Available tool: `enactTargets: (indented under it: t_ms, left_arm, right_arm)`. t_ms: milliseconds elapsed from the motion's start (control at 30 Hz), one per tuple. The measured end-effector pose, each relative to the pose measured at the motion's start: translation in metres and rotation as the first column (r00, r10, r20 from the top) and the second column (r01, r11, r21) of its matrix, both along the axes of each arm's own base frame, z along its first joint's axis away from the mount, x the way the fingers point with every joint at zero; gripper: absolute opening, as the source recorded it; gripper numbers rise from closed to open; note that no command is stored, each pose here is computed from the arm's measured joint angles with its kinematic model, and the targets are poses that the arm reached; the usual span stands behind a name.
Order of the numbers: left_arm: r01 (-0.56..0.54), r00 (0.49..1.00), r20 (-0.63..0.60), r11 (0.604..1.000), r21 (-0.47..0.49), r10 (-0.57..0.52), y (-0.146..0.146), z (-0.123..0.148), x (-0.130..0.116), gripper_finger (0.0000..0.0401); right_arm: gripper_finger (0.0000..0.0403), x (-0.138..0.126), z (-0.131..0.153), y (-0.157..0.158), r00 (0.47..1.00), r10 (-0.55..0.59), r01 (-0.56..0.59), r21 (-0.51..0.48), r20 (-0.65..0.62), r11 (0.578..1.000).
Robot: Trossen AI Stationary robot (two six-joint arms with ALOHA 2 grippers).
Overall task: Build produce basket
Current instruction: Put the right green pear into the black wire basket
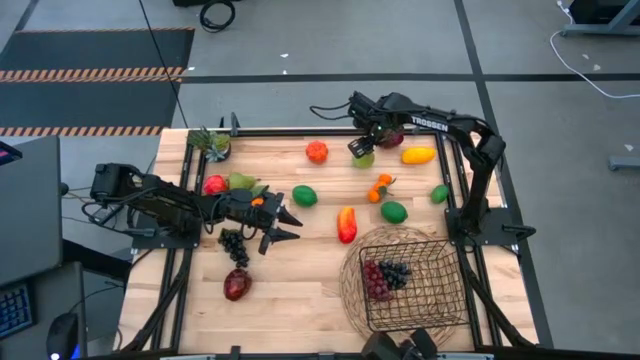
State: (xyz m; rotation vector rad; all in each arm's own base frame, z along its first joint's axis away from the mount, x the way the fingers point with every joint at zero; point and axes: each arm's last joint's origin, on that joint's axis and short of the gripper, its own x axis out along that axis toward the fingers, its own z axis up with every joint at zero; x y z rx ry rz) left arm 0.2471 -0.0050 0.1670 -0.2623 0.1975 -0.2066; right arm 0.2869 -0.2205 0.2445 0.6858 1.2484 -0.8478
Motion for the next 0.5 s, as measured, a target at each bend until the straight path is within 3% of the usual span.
enactTargets:
  t_ms: [500]
  left_arm:
    - [-0.014,1.0,-0.012,1.0,0.003,0.014,0.0004,-0.0012,-0.0001,0.019]
  right_arm:
    - [0.0171,0.0025,-0.0036,-0.0037,0.999,0.018,-0.017,-0.038,0.03,0.999]
